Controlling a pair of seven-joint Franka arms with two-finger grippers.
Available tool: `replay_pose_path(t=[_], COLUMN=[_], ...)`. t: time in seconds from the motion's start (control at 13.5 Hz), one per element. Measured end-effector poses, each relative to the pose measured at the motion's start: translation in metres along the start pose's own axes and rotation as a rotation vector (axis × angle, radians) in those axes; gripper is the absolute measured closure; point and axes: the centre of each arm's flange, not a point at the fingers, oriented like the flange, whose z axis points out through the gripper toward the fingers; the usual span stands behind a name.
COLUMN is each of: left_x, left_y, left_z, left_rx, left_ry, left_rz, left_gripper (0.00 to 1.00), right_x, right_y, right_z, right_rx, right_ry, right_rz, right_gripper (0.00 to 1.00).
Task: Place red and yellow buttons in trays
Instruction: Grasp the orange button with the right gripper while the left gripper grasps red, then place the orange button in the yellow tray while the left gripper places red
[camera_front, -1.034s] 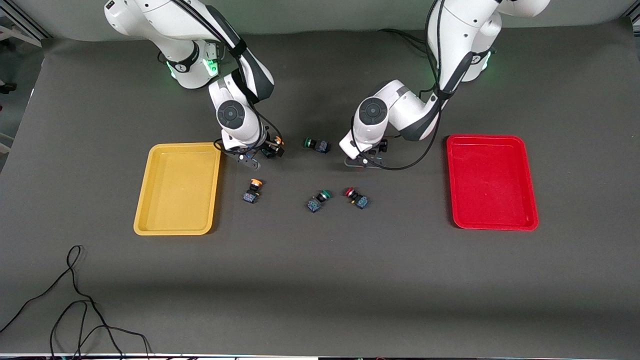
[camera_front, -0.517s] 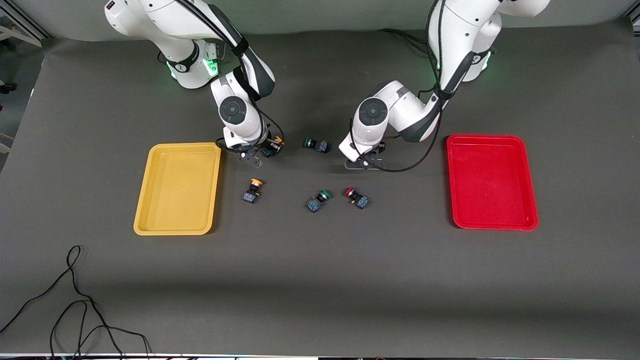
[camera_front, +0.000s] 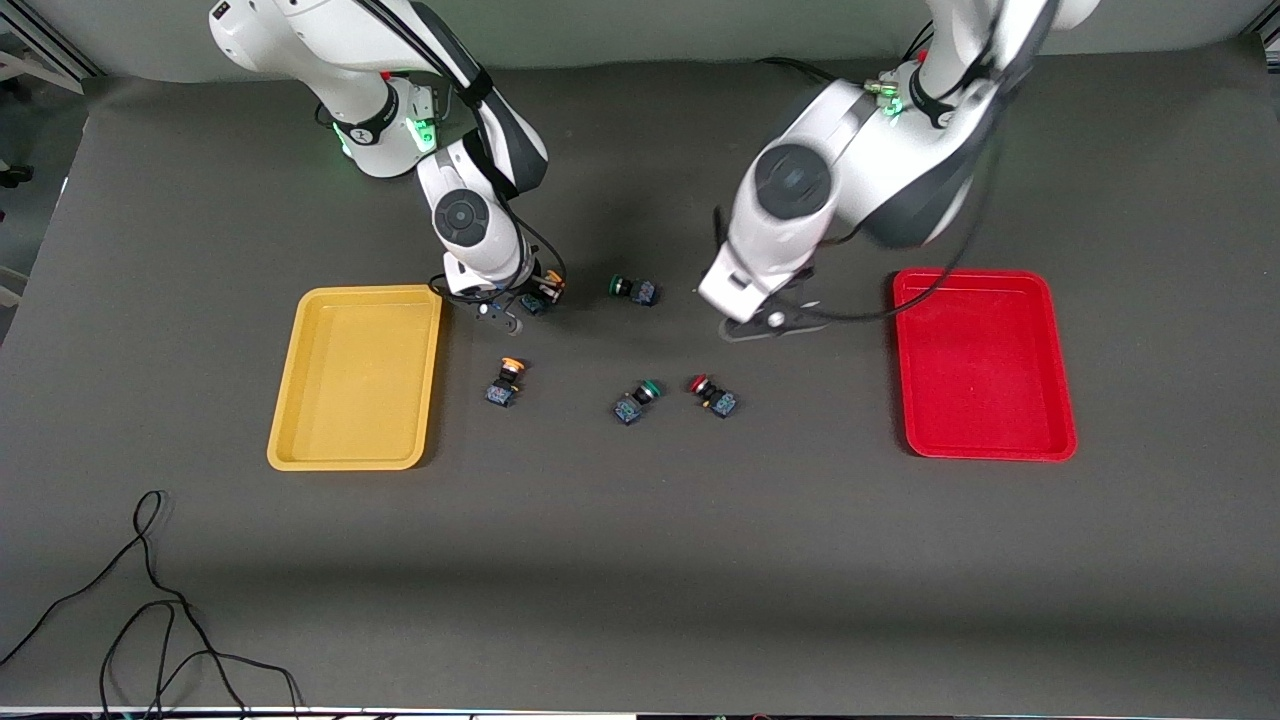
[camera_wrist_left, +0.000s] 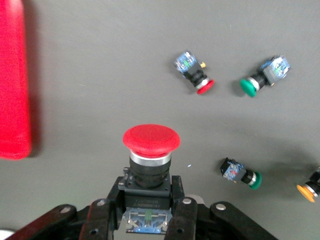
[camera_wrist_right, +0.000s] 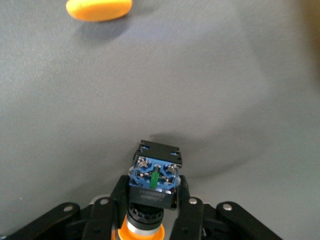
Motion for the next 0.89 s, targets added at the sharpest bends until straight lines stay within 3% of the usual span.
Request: replay_pose_path(t=[0.15,0.37,0.52,0.66,0.89], left_x=[0.01,0.058,0.095,0.121,0.143], left_y=[-0.037,-0.126,-0.207,-0.284,-0.338], left_z=[-0.041,-0.05,-0.037,-0.013,0.061], left_rx=[-0.008,0.003,-0.002,0.0,-0.019], left_ry=[0.021,-0.011,-0.046,-0.066,-0.02], left_rz=[-0.026,-0.032,-0.006,0.027,0.052], left_gripper=[0.59,0.59,0.59,0.59,0.59], right_x=[0.025,0.082,0.117,0.146,0.181], right_y=[0.016,0.064,0.103,0.14,0.187], right_z=[-0.034,-0.094,-0.121,-0.136,-0.138], right_rx=[0.002,0.042,0.046,0.002,-0.003], right_ry=[-0.021,-0.063,-0.059,-0.023,-0.029], right_rz=[0.0,-0.016,-0.051,-0.061,-0.069], right_gripper=[0.58,0.58,0.58,0.58,0.58])
